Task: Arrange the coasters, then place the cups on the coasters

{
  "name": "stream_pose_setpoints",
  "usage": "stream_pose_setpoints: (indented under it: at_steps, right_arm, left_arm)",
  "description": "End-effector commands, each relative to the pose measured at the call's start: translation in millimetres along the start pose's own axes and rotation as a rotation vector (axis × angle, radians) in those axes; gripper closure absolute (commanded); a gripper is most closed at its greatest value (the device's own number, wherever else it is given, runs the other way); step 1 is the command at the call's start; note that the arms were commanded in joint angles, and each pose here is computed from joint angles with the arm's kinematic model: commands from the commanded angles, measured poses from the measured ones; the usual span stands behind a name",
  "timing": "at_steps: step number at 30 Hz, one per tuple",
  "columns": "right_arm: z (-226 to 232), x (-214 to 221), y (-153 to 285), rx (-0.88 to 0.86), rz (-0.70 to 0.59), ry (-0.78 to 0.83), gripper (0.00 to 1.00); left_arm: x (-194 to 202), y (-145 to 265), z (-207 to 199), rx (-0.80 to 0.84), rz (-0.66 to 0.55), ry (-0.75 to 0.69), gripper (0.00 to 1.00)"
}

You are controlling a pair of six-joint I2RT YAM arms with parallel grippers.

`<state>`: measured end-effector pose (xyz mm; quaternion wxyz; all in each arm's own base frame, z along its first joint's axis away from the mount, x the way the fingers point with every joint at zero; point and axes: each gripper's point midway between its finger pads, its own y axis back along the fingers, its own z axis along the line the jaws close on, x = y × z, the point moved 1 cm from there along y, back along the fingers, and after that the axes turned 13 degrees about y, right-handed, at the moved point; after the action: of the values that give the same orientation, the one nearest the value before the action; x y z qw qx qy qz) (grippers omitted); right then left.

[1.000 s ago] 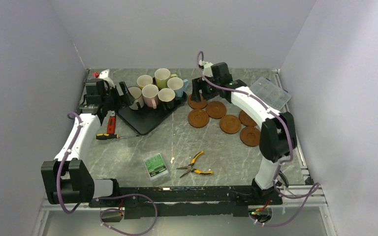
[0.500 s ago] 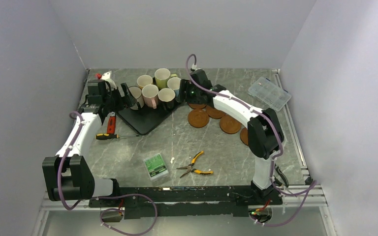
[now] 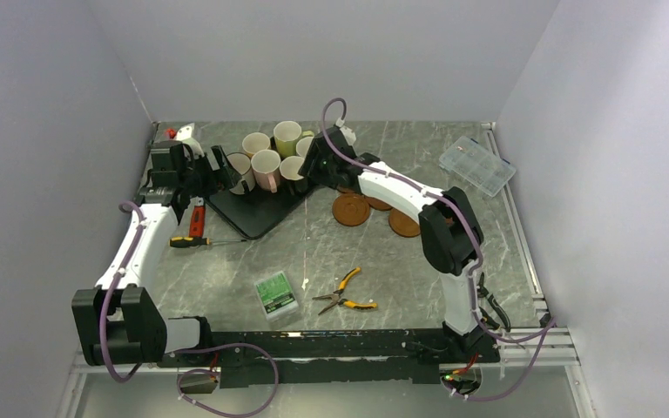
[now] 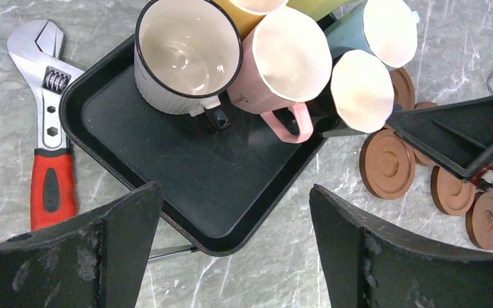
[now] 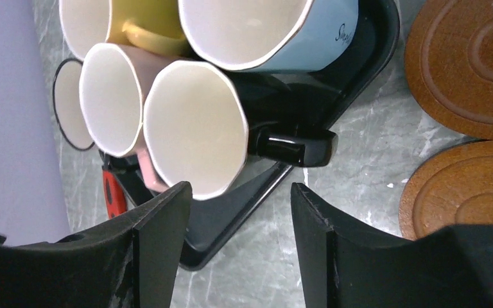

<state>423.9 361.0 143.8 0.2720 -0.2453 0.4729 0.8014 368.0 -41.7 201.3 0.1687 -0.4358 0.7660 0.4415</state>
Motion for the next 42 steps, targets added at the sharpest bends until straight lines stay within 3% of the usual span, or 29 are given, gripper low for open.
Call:
stream_pose_setpoints:
  at_steps: [1, 22, 34, 42]
  right_arm:
    - [16.0, -17.5, -5.1, 0.011, -0.07, -0.064, 0.39]
    - [-7.4, -0.4, -22.8, 0.153, -0.078, -0.051, 0.5]
    - [-5.4, 6.6, -24.4, 0.136, -0.051, -0.055, 0.58]
    - [0.8, 8.1, -28.3, 0.107, -0.037, -0.066, 0.7]
  left_arm:
    - [-7.8, 9.8, -9.8, 0.029, -0.038, -0.012, 0.09]
    - [-7.5, 13.6, -13.7, 0.041, -0.04, -0.019, 0.09]
    - [-7.0, 14.1, -15.4, 0.046, -0.04, -0.023, 0.09]
    - [-6.2, 13.7, -16.0, 0.049, -0.035, -0.024, 0.09]
